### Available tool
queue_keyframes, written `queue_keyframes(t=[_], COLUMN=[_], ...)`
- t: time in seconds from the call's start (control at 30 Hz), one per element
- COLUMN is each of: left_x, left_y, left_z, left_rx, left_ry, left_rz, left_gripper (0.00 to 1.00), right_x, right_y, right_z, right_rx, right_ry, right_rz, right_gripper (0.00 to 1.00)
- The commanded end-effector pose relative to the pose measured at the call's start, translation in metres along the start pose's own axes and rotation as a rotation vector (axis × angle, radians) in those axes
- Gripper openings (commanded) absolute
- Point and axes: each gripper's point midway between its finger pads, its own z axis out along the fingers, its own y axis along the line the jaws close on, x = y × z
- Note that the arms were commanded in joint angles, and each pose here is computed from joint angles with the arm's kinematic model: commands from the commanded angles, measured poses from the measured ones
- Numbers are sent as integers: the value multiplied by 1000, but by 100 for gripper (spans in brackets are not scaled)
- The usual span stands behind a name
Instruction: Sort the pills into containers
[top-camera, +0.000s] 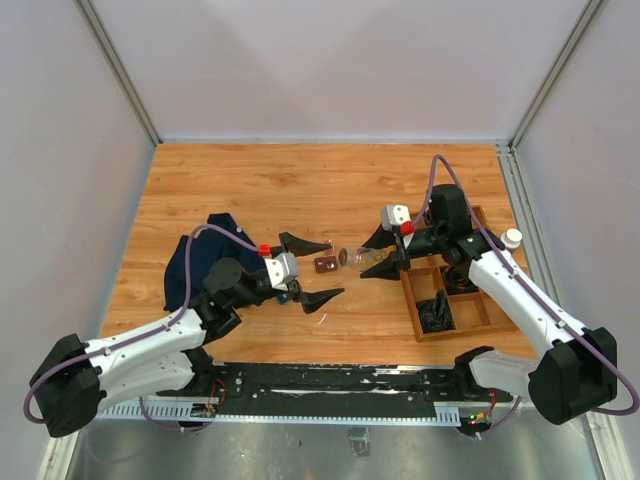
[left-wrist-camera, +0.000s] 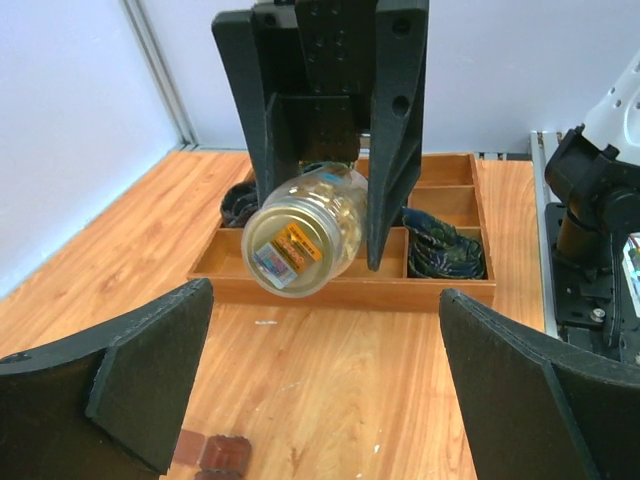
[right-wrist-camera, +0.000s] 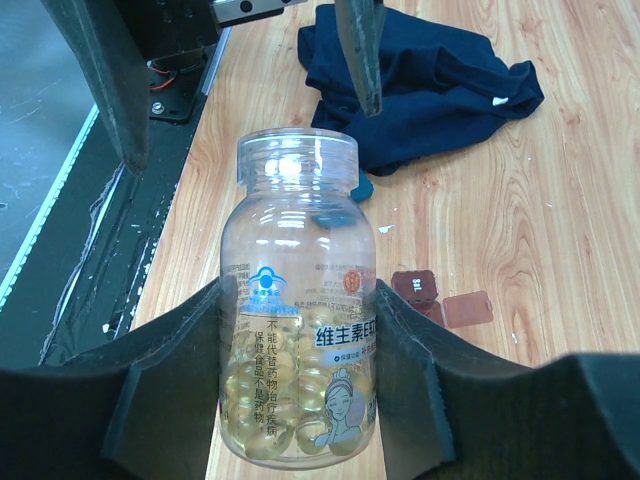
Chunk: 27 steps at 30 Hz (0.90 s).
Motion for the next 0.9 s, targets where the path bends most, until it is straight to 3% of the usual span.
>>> queue_keyframes(t=[0.0,0.23,0.6,0.87], left_x=[-27,-26,-11,4], left_y=[5,7,18,24], left_z=[5,5,9,18], left_rx=[49,124,101,101], left_ry=[-78,-85,-31,16], left_rz=[58,10,47,58], left_gripper=[99,99,99,92], right_x=[-1,-1,0,1], right_y=[1,0,0,0], right_z=[-2,-2,-2,-1], right_rx=[-4,-3,-3,-6], right_ry=[-7,-6,-5,-5], right_rz=[-8,-9,-5,-2], right_gripper=[0,1,1,1])
